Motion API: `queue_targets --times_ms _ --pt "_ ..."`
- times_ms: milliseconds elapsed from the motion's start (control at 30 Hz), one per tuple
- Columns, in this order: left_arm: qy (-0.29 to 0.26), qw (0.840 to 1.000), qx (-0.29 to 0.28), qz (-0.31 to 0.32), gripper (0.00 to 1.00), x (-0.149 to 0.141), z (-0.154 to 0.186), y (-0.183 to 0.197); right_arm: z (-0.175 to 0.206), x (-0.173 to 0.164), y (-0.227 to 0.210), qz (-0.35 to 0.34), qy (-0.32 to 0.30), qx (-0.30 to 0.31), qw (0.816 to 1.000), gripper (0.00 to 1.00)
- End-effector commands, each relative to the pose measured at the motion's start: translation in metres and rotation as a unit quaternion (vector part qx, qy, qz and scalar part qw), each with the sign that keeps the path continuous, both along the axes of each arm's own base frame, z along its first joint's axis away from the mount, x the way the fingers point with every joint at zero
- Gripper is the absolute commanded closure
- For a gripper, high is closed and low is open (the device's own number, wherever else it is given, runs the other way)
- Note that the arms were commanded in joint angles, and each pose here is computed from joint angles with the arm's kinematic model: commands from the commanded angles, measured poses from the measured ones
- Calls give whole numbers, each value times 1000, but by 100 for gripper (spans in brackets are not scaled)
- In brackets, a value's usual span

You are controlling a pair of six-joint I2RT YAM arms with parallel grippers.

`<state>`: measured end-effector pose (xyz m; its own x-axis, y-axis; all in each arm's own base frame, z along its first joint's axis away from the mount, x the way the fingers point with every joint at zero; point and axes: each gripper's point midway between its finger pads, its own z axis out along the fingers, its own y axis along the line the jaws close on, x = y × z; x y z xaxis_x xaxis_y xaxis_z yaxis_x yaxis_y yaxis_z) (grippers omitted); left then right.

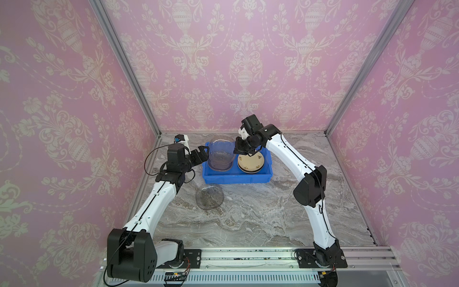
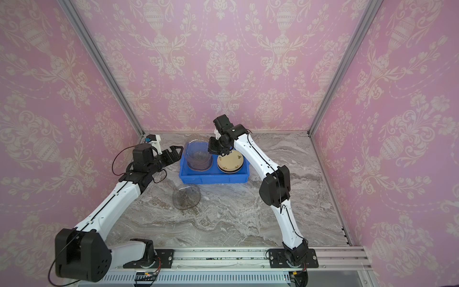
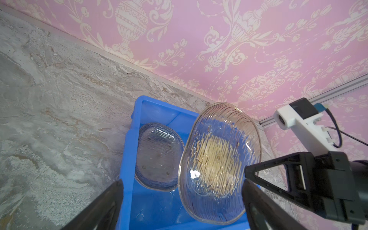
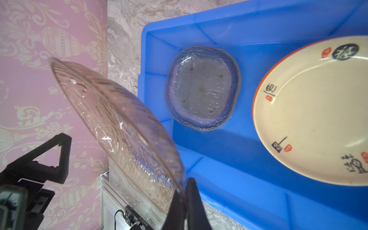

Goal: Place the plates into the plastic bin on the countertop
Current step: Place the plate in the plastic bin.

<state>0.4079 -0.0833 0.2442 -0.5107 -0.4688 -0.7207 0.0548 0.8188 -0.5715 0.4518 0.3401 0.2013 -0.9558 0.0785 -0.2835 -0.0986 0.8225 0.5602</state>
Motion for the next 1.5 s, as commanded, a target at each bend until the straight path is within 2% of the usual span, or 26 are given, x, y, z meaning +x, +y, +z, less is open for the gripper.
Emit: queue_targets --times_ms 0,67,200,300,700,867,1200,1467 --pt "-35 999 1 -33 11 20 17 -9 19 14 5 22 -18 51 998 100" --pt "-31 999 -6 -44 17 29 12 -14 11 20 5 21 -13 55 998 100" --pt "-30 998 -17 -59 36 45 9 -21 -12 28 9 26 11 65 997 100" --pt "-27 997 -26 -64 39 53 6 -24 -29 35 14 26 21 67 997 100" --pt "-13 998 -12 -60 15 58 -3 -17 -83 51 23 -1 69 77 995 100" --pt "-11 998 -15 -66 11 60 -7 -19 -97 53 25 -4 82 77 994 100" --pt "-6 998 -18 -65 9 60 -14 -17 -128 45 22 2 115 56 992 100" --pt "0 998 -26 -65 9 61 -19 -18 -134 40 16 4 119 35 992 100"
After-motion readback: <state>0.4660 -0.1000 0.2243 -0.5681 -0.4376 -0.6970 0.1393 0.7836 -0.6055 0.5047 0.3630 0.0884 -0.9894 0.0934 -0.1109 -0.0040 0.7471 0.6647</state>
